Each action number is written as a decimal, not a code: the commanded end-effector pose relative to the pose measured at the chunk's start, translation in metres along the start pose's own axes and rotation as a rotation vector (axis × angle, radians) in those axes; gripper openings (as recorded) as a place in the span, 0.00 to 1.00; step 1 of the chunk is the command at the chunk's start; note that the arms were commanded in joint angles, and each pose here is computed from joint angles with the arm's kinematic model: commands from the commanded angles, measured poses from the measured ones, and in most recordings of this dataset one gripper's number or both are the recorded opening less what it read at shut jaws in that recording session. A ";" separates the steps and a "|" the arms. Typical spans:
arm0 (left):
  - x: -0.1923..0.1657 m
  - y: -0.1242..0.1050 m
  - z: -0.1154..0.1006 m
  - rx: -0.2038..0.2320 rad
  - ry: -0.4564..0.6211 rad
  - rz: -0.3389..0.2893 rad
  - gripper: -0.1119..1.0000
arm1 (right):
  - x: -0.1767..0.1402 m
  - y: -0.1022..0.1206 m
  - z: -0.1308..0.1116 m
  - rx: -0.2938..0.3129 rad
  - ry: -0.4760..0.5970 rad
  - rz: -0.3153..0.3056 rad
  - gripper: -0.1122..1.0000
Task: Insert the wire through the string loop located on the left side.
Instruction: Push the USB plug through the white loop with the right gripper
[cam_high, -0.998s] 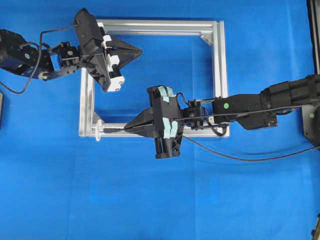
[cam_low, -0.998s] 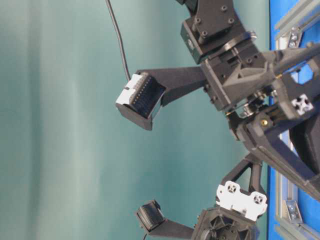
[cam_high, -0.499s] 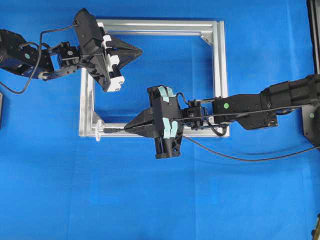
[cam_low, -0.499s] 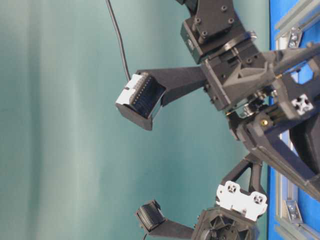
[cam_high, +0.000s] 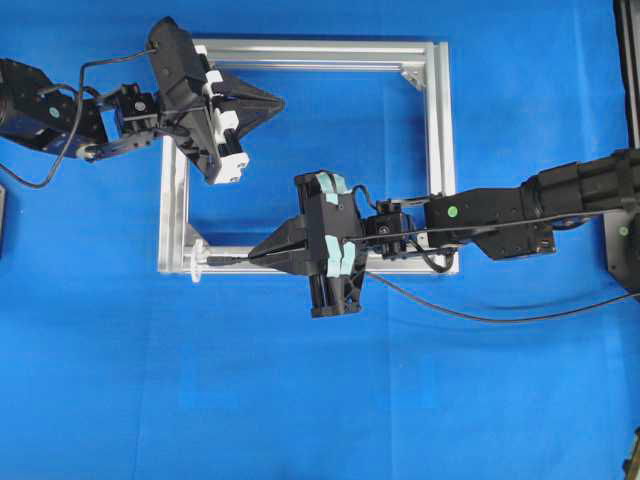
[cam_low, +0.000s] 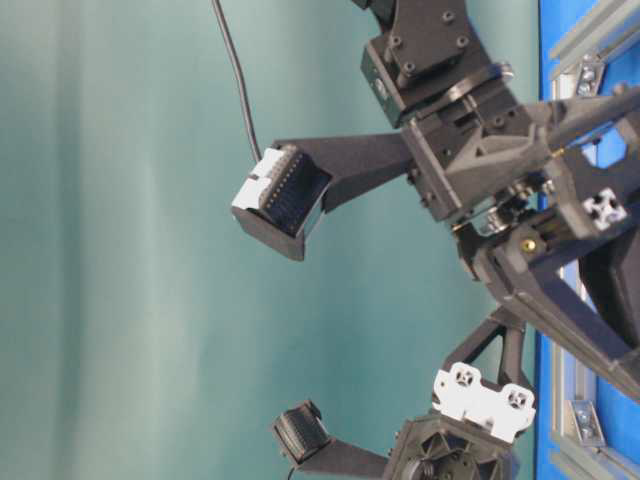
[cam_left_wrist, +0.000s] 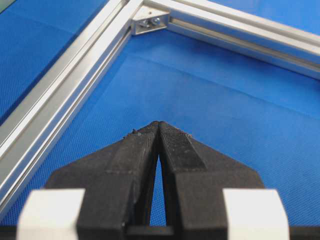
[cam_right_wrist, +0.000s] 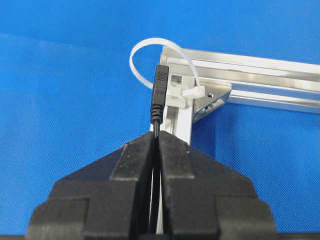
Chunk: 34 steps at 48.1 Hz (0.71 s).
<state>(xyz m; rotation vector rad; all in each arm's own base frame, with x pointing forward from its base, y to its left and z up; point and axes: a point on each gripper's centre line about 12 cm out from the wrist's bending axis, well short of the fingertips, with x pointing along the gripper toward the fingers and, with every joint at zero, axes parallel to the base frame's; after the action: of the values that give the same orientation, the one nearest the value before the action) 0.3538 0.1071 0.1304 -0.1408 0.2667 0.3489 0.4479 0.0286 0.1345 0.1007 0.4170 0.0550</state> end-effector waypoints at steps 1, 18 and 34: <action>-0.003 -0.002 0.013 0.002 -0.039 -0.008 0.10 | -0.001 0.001 0.012 0.002 -0.034 0.003 0.10; -0.003 -0.002 0.013 0.001 -0.041 -0.007 0.10 | 0.000 0.003 0.015 0.000 -0.042 0.008 0.10; -0.003 -0.002 0.013 0.002 -0.041 -0.008 0.10 | 0.024 0.005 0.021 -0.002 -0.059 0.012 0.10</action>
<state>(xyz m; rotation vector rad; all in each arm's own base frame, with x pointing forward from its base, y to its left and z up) 0.3536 0.1065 0.1300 -0.1392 0.2686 0.3473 0.4668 0.0319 0.1294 0.1001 0.4050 0.0603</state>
